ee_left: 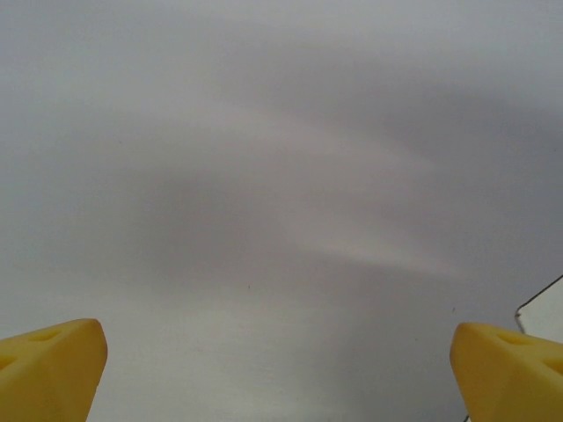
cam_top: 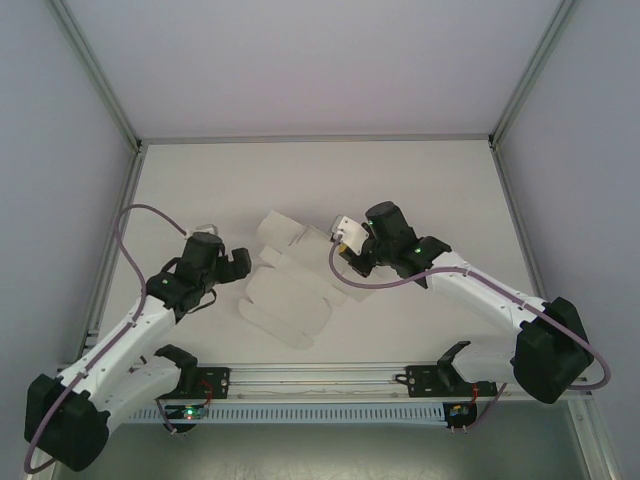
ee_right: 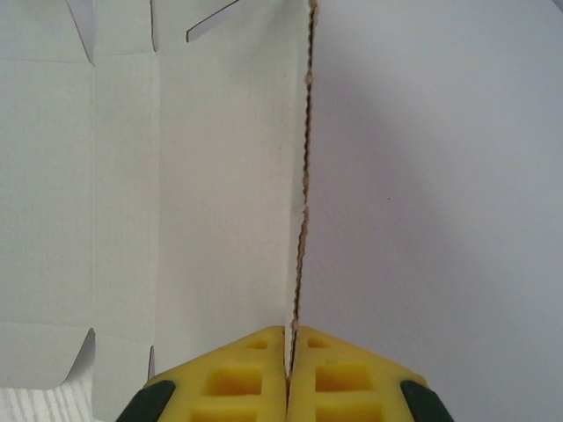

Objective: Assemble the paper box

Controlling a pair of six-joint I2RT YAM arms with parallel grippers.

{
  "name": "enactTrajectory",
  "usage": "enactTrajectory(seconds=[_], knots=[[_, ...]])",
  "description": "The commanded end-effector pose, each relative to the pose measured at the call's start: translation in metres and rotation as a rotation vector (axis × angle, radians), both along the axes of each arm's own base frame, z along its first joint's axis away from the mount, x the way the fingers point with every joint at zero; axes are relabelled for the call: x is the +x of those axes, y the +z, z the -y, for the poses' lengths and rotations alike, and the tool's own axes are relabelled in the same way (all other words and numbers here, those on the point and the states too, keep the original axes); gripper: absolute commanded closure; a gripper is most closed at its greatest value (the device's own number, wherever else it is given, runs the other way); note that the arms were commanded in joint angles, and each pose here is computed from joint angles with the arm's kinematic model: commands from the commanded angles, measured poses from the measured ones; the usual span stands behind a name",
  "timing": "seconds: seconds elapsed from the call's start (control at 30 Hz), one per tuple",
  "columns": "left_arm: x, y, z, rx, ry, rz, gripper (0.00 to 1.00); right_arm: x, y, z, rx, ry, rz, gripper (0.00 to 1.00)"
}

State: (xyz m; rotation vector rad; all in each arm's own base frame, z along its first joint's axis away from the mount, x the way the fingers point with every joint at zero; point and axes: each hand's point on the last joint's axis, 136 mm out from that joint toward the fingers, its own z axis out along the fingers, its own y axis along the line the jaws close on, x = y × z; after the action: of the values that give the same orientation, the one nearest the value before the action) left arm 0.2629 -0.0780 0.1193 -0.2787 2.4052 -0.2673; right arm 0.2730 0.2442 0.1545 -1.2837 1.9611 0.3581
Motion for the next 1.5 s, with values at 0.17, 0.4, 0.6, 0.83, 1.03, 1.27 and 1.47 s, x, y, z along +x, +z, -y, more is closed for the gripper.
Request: enactTrajectory(seconds=[0.17,0.4,0.6,0.83,1.03,1.27,1.47], knots=[[0.025,-0.015,-0.005,0.037,0.062,-0.037,0.0,-0.009,0.015,-0.01,0.072,0.075,0.004,1.0],[0.031,-0.02,0.013,-0.004,-0.03,-0.042,0.0,-0.011,0.015,-0.011,0.096,0.078,0.001,1.0],[0.025,-0.001,0.06,-0.181,-0.294,0.11,0.0,-0.011,0.016,-0.01,0.103,0.073,-0.004,1.0],[0.007,0.011,0.089,-0.283,-0.49,0.175,0.0,-0.011,0.018,-0.011,0.121,0.07,-0.01,1.0],[0.0,0.015,0.085,-0.302,-0.452,0.184,0.0,-0.003,0.022,-0.006,0.115,0.015,0.015,1.0],[-0.013,0.025,0.078,-0.324,-0.426,0.229,0.0,-0.012,0.025,-0.007,0.131,0.054,0.025,1.0],[0.0,0.033,0.061,-0.242,-0.327,0.237,0.03,-0.016,0.028,-0.011,0.15,0.079,0.016,1.0]])
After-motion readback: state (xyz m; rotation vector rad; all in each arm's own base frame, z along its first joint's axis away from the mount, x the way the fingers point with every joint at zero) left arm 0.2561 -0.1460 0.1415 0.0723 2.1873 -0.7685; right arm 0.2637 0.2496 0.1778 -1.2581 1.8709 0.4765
